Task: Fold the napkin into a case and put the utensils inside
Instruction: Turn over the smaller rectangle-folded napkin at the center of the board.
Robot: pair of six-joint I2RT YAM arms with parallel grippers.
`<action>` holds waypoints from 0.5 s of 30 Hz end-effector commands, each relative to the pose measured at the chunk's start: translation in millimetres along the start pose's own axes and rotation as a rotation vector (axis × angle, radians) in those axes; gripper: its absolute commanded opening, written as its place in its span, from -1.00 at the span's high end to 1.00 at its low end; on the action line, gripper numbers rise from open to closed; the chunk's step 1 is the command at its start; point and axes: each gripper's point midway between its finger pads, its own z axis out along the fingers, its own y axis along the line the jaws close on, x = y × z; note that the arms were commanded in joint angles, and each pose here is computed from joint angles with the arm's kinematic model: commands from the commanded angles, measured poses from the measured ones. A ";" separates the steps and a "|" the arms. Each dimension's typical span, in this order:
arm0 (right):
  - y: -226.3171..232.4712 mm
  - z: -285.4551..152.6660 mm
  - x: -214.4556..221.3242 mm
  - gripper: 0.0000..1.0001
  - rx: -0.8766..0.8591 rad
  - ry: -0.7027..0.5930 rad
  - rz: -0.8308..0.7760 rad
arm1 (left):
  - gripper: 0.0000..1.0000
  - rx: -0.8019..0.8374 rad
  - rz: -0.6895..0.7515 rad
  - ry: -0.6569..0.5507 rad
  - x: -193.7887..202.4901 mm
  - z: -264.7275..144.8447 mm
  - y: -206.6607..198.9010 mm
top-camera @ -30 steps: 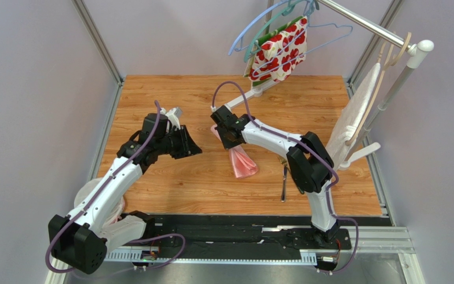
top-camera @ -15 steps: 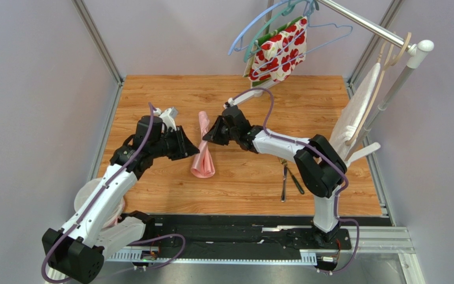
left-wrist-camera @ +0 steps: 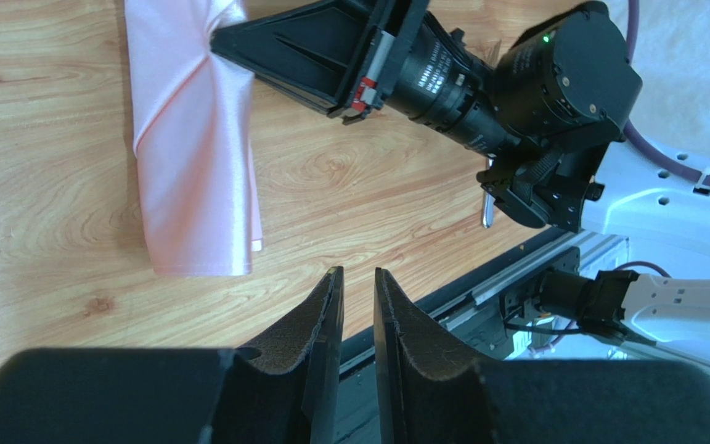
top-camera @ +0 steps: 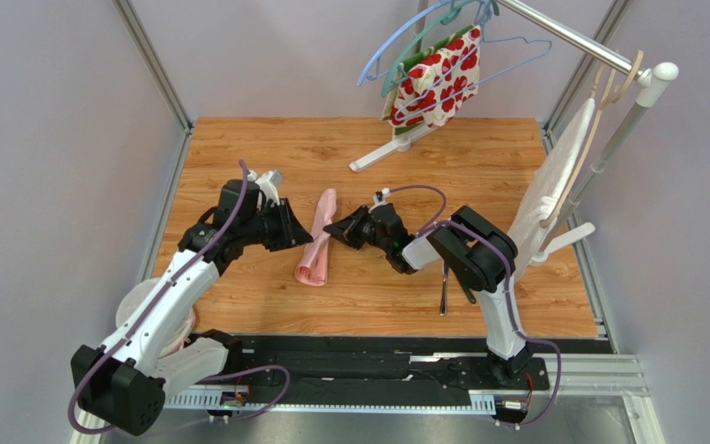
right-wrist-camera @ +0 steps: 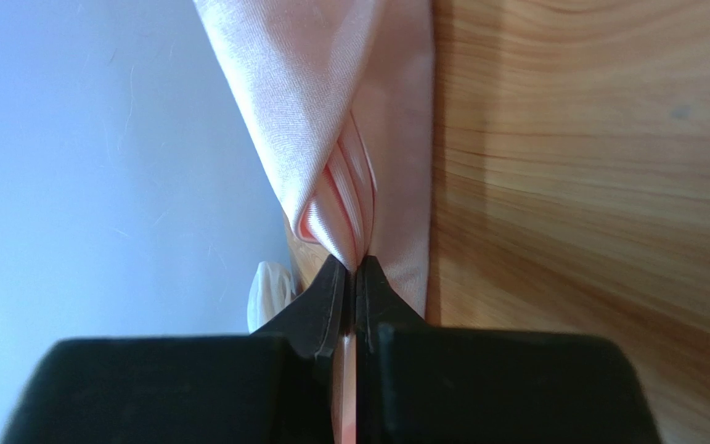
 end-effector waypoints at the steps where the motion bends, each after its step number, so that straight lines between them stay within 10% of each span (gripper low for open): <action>1: 24.4 -13.1 -7.8 0.93 -0.154 -0.030 0.022 | 0.46 0.016 0.017 0.003 -6.5 9.7 -1.3; 15: -28.2 -87.5 -8.2 -0.52 0.197 0.154 -0.235 | 0.69 0.071 -0.035 0.129 7.1 81.7 12.7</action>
